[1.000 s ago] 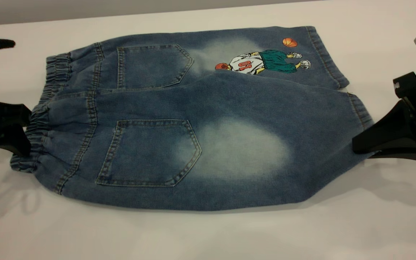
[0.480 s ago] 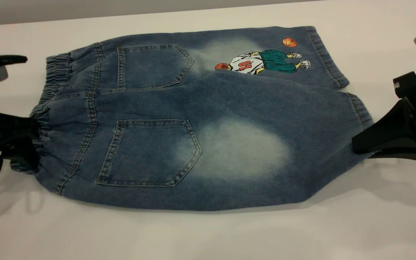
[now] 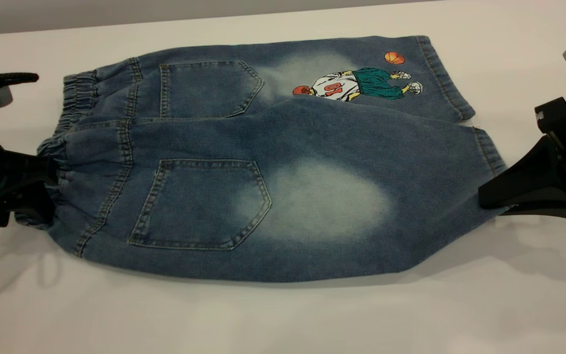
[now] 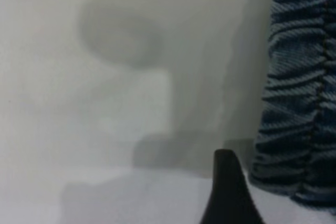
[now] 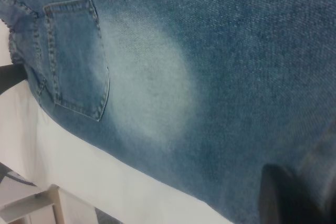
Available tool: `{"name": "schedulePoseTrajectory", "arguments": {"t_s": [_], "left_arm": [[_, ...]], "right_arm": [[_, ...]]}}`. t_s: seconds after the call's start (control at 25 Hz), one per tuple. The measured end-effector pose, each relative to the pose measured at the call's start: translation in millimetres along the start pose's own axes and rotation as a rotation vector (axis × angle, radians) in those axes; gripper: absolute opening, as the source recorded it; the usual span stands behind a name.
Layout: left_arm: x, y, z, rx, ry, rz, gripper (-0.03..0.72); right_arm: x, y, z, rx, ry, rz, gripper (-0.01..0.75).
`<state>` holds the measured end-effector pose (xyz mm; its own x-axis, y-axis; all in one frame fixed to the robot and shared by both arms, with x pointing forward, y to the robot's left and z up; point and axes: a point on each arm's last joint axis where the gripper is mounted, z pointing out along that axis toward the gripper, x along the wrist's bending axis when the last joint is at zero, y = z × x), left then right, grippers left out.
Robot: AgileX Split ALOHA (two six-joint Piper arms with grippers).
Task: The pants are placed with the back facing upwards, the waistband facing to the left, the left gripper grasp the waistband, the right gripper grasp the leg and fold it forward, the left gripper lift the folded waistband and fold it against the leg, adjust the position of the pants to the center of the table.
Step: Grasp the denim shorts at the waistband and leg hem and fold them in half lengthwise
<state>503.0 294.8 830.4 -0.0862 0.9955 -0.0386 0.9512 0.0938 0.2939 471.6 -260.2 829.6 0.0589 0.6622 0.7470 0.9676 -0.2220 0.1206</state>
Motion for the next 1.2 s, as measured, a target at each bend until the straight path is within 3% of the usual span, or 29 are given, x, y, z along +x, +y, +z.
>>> {"name": "schedulePoseTrajectory", "arguments": {"t_s": [0.36,0.64,1.2], "left_arm": [[0,1,0,-0.009,0.001,-0.005,0.183],[0,-1,-1,0.016,-0.002,-0.006,0.044],[-5,9,-59,-0.043,-0.043,0.004,0.036]], "right_arm": [[0,0,0,0.000,0.001,0.000,0.014],[0,0,0,0.000,0.001,0.000,0.015],[9,1,-2,-0.009,0.071,-0.011,0.014]]}}
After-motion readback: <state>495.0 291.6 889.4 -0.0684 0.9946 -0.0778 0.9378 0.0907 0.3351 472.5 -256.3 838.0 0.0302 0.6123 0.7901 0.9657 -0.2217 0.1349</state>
